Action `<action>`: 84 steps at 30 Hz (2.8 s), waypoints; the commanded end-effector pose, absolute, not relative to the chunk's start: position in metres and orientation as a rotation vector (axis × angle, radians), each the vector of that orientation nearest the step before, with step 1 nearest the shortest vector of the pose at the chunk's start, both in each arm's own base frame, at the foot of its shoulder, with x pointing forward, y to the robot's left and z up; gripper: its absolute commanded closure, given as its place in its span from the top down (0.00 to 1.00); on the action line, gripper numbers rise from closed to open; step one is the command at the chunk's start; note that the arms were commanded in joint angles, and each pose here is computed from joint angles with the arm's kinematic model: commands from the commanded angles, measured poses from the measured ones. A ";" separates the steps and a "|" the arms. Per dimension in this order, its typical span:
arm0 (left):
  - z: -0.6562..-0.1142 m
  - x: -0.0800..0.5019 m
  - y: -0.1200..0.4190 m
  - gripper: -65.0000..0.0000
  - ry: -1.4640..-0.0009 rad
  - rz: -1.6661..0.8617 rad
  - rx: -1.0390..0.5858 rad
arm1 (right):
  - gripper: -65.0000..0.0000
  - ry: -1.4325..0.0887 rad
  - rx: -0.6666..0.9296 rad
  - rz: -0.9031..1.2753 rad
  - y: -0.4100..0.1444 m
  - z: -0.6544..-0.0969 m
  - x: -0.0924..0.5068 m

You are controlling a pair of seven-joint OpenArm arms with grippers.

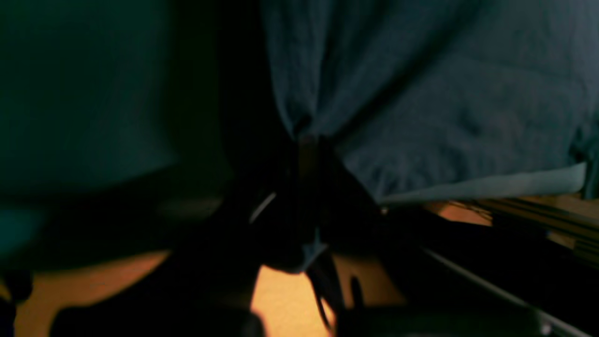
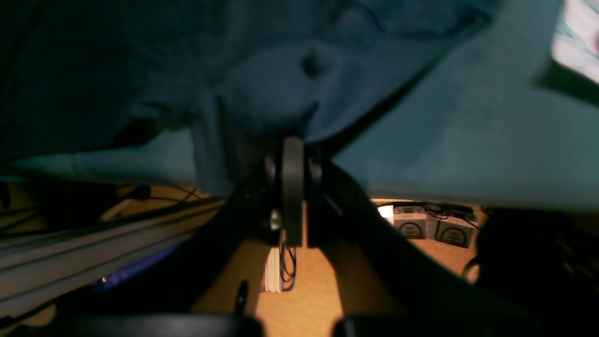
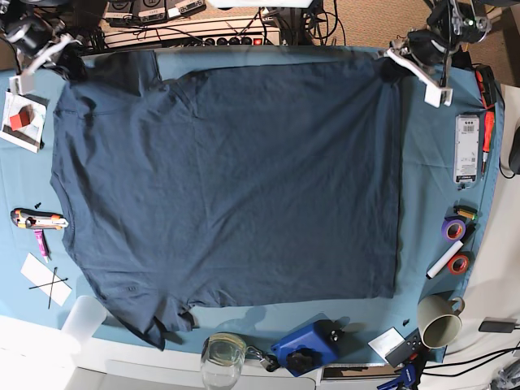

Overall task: Fold the T-shirt properly
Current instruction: 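Lift the shoulder edge with both grippers and fold it over the shirt body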

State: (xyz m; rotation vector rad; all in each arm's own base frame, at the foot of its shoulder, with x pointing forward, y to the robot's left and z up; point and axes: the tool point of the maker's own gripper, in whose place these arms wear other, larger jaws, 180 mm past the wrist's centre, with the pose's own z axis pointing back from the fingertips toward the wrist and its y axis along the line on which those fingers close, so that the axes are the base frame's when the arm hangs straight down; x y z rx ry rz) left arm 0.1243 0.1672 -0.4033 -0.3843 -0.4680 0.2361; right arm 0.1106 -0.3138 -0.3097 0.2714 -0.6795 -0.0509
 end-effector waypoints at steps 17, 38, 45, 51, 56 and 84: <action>-0.374 0.114 0.210 0.00 -0.542 0.307 -0.353 | 0.00 -0.727 0.307 -0.070 -0.320 -0.281 0.101; -0.346 0.176 0.233 0.00 -0.769 0.277 -0.279 | 0.00 -0.834 0.134 0.041 -0.329 -0.289 0.172; -0.338 0.191 0.236 0.00 -0.826 0.269 -0.266 | 0.00 -0.822 0.086 0.119 -0.316 -0.300 0.205; -0.337 0.196 0.237 0.00 -0.834 0.267 -0.261 | 0.00 -0.807 -0.030 0.087 -0.327 -0.307 0.219; -0.337 0.197 0.234 0.00 -0.835 0.262 -0.270 | 0.00 -0.865 -0.067 0.075 -0.334 -0.294 0.233; -0.362 0.311 0.237 0.00 -0.895 0.204 -0.147 | 0.00 -0.910 0.078 -0.057 -0.346 -0.331 0.336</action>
